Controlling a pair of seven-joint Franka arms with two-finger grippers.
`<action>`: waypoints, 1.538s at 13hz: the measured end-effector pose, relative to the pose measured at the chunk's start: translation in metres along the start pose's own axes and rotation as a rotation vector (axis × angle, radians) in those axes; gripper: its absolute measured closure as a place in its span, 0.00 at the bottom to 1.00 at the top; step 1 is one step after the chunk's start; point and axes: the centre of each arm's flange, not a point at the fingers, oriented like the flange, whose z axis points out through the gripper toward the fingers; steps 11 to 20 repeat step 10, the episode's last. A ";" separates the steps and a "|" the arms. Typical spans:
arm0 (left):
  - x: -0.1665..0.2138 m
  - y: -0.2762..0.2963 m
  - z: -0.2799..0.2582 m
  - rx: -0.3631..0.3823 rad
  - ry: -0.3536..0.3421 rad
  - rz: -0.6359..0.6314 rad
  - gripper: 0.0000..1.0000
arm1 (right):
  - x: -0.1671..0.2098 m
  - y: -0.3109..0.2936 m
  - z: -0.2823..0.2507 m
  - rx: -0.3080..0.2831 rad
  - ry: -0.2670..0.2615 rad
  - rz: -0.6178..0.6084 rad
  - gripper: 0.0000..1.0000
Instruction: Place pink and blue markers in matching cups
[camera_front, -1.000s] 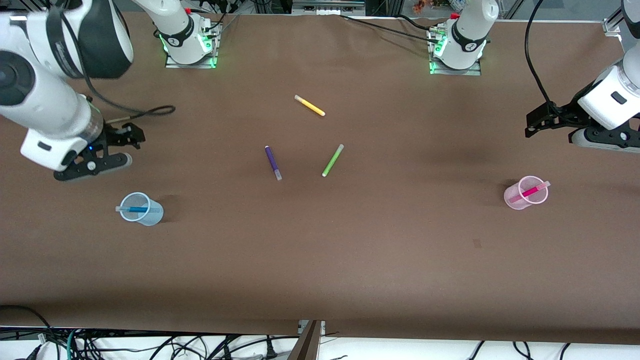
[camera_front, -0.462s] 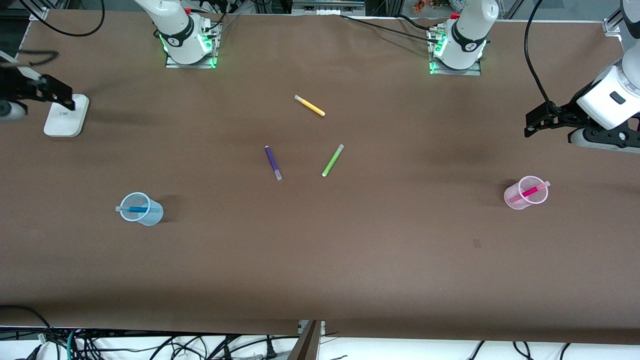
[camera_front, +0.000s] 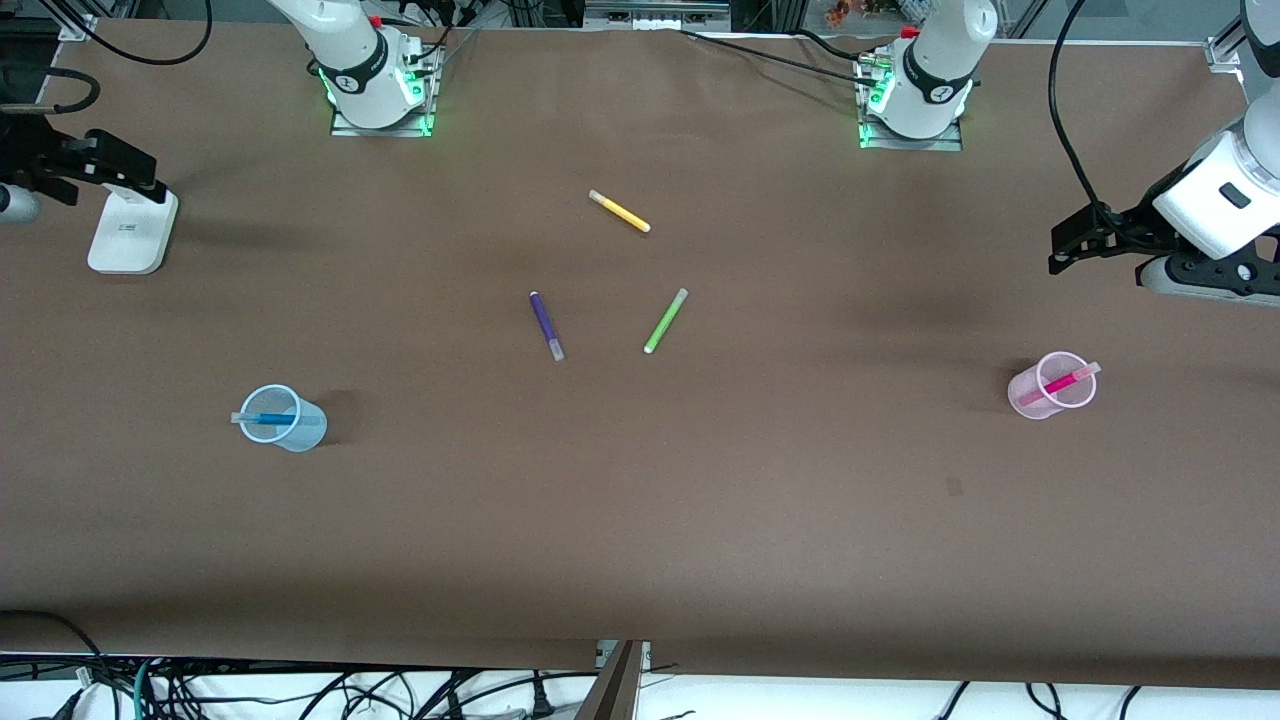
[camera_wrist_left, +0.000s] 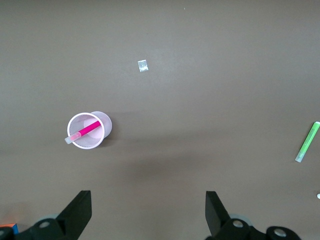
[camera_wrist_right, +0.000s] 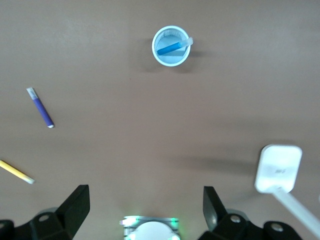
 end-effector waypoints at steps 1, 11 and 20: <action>0.000 0.000 0.000 0.000 0.000 0.000 0.00 | -0.001 -0.005 0.001 0.001 -0.009 0.008 0.00; 0.000 0.000 0.000 0.000 -0.002 0.000 0.00 | 0.005 -0.001 0.011 0.003 -0.034 0.023 0.00; 0.000 0.000 0.000 0.000 -0.002 0.000 0.00 | 0.005 -0.001 0.011 0.003 -0.034 0.023 0.00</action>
